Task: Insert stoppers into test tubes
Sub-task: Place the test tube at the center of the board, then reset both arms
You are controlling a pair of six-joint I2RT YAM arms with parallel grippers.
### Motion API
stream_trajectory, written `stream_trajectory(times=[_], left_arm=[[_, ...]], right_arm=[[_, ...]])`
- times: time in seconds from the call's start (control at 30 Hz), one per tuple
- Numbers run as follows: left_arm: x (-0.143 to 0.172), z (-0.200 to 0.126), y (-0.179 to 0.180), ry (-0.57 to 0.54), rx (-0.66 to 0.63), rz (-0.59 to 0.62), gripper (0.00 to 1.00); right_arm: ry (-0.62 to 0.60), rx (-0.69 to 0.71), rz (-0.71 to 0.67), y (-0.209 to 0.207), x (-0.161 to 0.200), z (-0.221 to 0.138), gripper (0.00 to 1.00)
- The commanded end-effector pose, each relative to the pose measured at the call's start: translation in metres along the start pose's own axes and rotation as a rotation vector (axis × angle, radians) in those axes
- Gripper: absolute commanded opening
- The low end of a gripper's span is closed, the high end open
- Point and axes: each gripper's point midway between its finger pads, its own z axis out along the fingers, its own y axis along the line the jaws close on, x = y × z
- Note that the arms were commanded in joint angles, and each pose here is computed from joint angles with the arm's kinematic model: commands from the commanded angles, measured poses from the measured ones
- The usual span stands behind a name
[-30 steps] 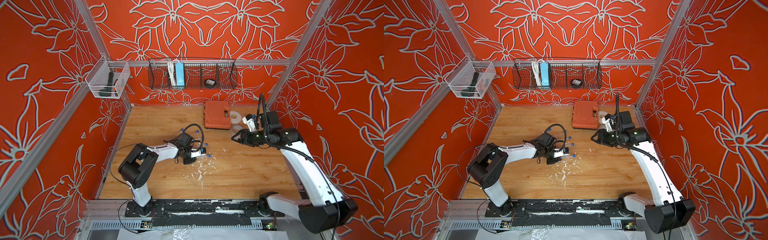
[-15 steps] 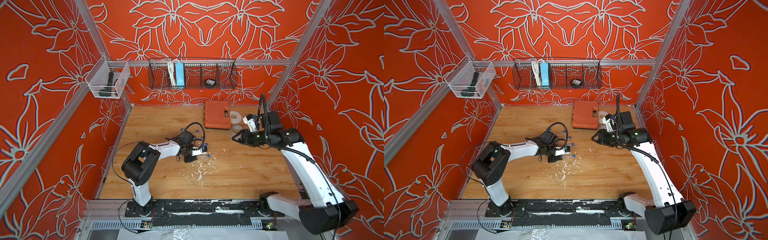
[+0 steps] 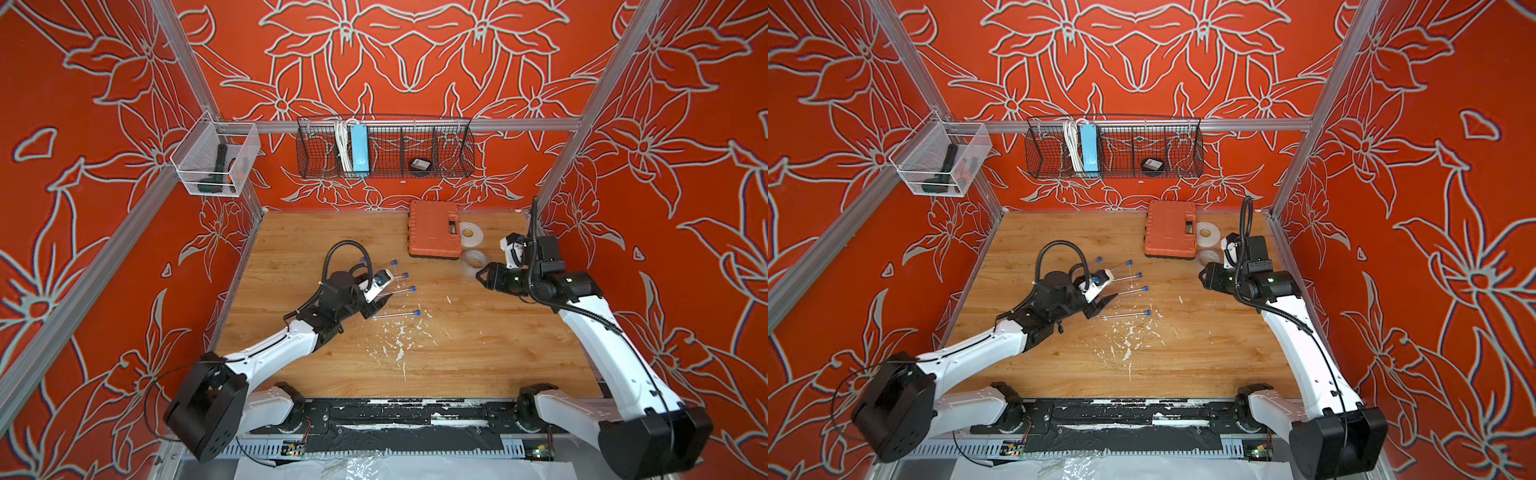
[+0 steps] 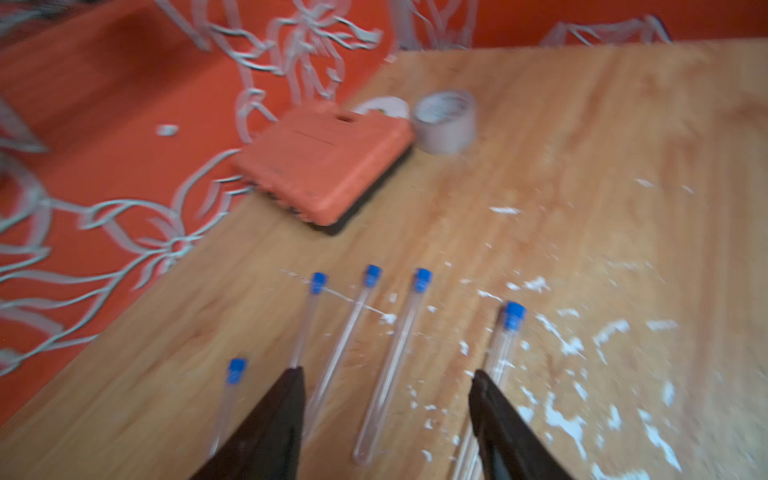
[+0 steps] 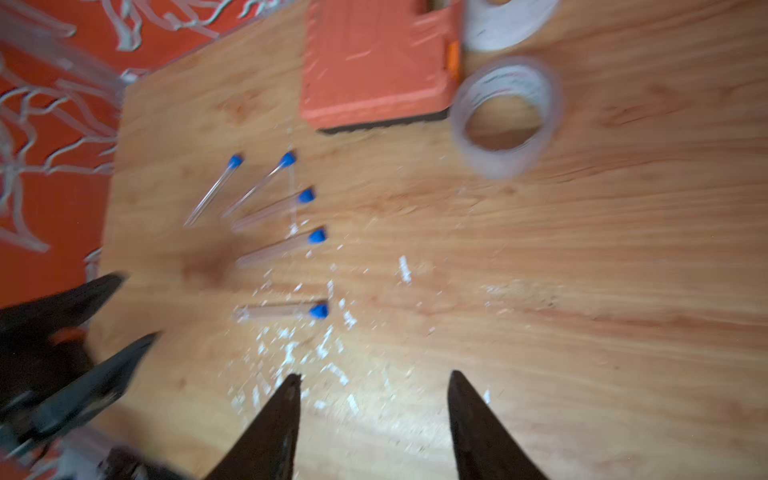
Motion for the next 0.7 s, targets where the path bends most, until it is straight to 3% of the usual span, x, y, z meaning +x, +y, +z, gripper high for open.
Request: stream_trajectory(times=[0.0, 0.1, 0.27, 0.37, 0.57, 0.67], left_arm=[[0.022, -0.025, 0.077, -0.049, -0.399, -0.33, 0.62], [0.066, -0.053, 0.105, -0.008, -0.57, -0.434, 0.66], [0.09, -0.075, 0.128, 0.012, -0.686, -0.413, 0.7], [0.098, -0.078, 0.128, 0.023, -0.683, -0.379, 0.7], [0.119, -0.084, 0.121, -0.007, -0.672, -0.368, 0.7], [0.112, -0.076, 0.12, -0.031, -0.629, -0.341, 0.7]], right_arm=[[-0.238, 0.279, -0.049, -0.064, -0.04, 0.019, 0.59], [-0.304, 0.383, -0.088, -0.101, -0.041, 0.04, 0.58], [-0.302, 0.424, -0.227, -0.123, -0.035, 0.073, 0.58], [-0.315, 0.407, -0.298, -0.124, -0.031, 0.088, 0.61], [-0.397, 0.35, -0.312, -0.125, -0.016, 0.103, 0.6], [-0.454, 0.34, -0.321, -0.123, -0.01, 0.097, 0.6]])
